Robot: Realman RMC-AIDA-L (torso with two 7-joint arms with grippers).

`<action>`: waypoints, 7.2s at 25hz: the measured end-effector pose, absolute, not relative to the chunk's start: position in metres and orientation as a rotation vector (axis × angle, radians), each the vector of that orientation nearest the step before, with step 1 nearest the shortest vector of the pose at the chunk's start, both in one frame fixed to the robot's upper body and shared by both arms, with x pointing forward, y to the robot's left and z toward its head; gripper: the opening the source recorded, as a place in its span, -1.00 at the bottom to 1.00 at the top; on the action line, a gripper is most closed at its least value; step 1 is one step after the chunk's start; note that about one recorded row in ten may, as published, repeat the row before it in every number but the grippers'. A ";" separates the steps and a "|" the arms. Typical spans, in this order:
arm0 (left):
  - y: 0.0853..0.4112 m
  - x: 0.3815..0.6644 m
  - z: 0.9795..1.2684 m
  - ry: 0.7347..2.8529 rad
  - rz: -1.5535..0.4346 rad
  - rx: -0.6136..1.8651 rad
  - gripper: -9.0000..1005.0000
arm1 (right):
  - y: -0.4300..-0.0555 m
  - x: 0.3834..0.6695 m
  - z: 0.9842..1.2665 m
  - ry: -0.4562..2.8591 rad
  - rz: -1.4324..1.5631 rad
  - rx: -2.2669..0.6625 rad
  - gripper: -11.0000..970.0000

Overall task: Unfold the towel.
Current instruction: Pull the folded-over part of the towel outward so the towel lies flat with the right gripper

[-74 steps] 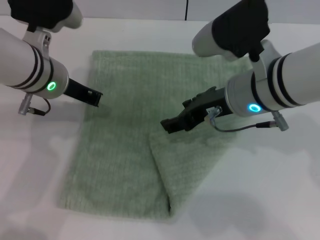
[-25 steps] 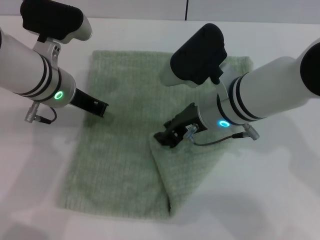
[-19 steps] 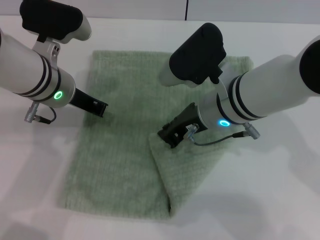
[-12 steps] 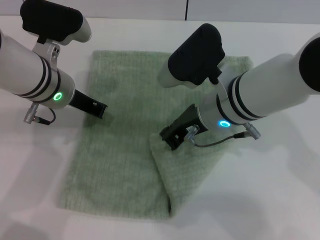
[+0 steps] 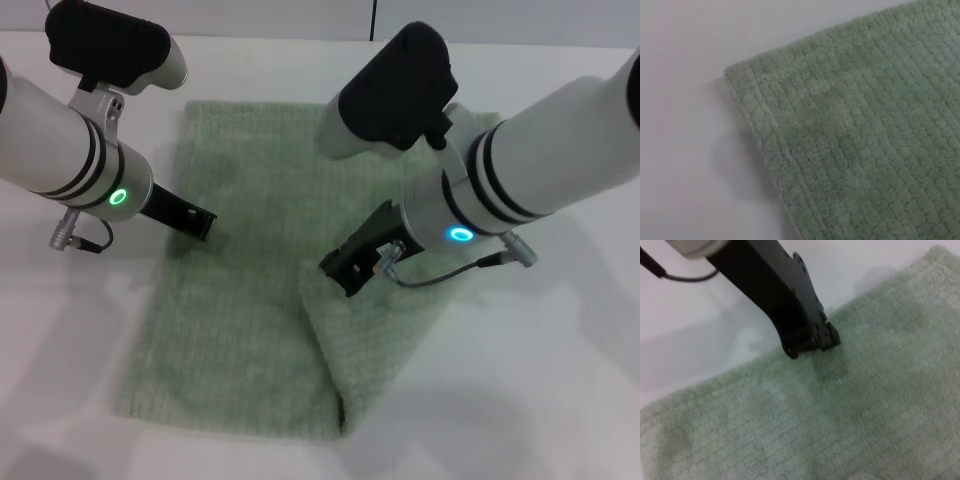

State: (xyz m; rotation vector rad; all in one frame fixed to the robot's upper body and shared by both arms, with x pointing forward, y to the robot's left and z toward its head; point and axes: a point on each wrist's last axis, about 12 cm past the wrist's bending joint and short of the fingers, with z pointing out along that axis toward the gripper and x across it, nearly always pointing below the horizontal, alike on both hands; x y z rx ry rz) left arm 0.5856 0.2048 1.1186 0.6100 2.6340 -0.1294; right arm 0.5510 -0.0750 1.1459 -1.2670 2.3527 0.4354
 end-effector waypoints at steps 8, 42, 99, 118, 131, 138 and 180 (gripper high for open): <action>0.203 0.585 1.118 2.633 -0.130 0.620 -0.98 | -0.081 0.546 1.167 2.358 0.367 -1.294 -0.97; 0.202 0.591 1.116 2.629 -0.124 0.616 -0.99 | -0.096 0.522 1.191 2.479 0.182 -1.386 -0.94; 0.200 0.592 1.114 2.615 -0.126 0.613 -0.98 | -0.106 0.462 1.194 2.461 0.186 -1.307 -0.89; 0.201 0.590 1.112 2.624 -0.128 0.602 -0.99 | -0.118 0.448 1.181 2.519 0.152 -1.296 -0.88; 0.202 0.587 1.109 2.633 -0.143 0.587 -0.98 | -0.125 0.442 1.172 2.541 0.051 -1.296 -0.87; 0.200 0.588 1.115 2.615 -0.148 0.595 -0.98 | -0.124 0.441 1.181 2.510 0.072 -1.272 -0.52; 0.198 0.590 1.127 2.580 -0.134 0.624 -0.99 | -0.121 0.476 1.194 2.462 0.093 -1.229 -0.08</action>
